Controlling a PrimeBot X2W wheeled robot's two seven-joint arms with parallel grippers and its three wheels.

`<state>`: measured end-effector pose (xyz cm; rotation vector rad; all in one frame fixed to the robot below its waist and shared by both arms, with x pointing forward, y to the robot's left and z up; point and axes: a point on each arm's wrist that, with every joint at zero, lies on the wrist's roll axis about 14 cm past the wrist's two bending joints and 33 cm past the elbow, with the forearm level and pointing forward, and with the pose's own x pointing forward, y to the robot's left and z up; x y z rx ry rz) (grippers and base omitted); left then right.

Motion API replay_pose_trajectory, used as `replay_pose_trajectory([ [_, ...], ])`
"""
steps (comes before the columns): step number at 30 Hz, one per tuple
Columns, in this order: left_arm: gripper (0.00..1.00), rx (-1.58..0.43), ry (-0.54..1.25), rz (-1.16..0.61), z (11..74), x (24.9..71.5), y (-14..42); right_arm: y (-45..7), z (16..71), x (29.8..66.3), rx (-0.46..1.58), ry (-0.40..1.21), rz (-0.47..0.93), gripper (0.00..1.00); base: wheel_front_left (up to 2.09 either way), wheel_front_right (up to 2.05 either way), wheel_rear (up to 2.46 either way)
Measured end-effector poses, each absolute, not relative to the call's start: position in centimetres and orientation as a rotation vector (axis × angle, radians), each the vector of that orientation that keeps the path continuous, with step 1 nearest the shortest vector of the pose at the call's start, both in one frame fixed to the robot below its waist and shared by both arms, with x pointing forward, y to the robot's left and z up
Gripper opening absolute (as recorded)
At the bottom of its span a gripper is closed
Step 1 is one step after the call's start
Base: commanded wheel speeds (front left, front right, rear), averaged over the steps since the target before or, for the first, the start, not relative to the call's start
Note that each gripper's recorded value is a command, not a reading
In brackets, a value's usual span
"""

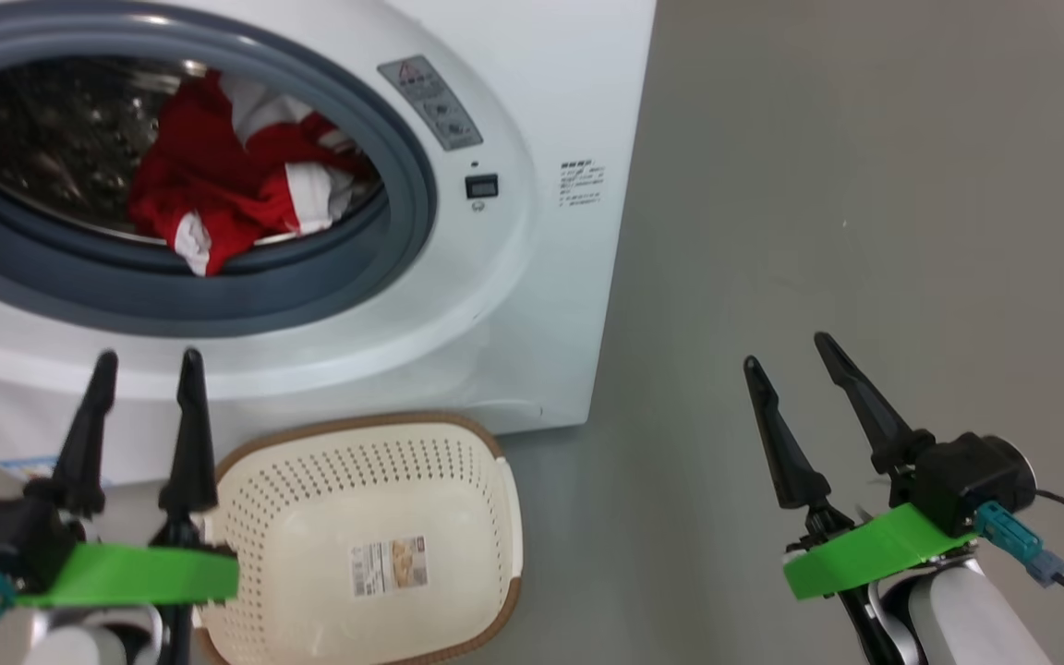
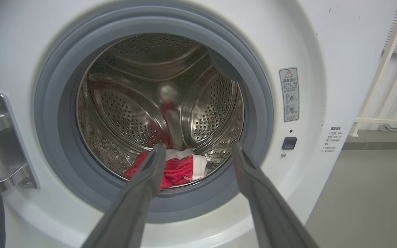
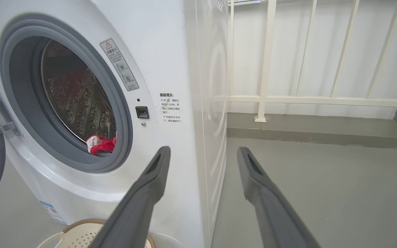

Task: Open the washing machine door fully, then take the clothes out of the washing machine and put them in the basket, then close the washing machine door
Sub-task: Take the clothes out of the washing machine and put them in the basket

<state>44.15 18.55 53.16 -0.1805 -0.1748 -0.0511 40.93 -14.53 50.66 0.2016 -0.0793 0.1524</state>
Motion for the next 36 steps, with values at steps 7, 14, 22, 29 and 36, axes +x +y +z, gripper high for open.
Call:
replay_pose_trajectory([
  [7,1.0,-0.185,-0.163,-0.019,52.4,47.5,19.5,-13.2,49.8,43.2,0.201,-0.063,0.196,1.0,0.0,0.0,0.0],
  [14,1.0,-0.179,-0.123,-0.015,50.7,50.7,19.6,-12.7,48.5,45.1,0.205,-0.044,0.212,1.0,0.0,0.0,0.0],
  [22,1.0,-0.132,-0.06,-0.024,48.0,55.0,19.4,-12.7,46.6,47.0,0.208,-0.013,0.208,1.0,0.0,0.0,0.0],
  [29,1.0,-0.128,0.014,-0.039,45.2,58.4,18.4,-13.2,45.1,48.3,0.207,0.002,0.195,1.0,0.0,0.0,0.0],
  [36,1.0,-0.098,0.098,-0.055,42.6,61.4,17.5,-13.7,43.2,49.3,0.197,0.034,0.178,1.0,0.0,0.0,0.0],
])
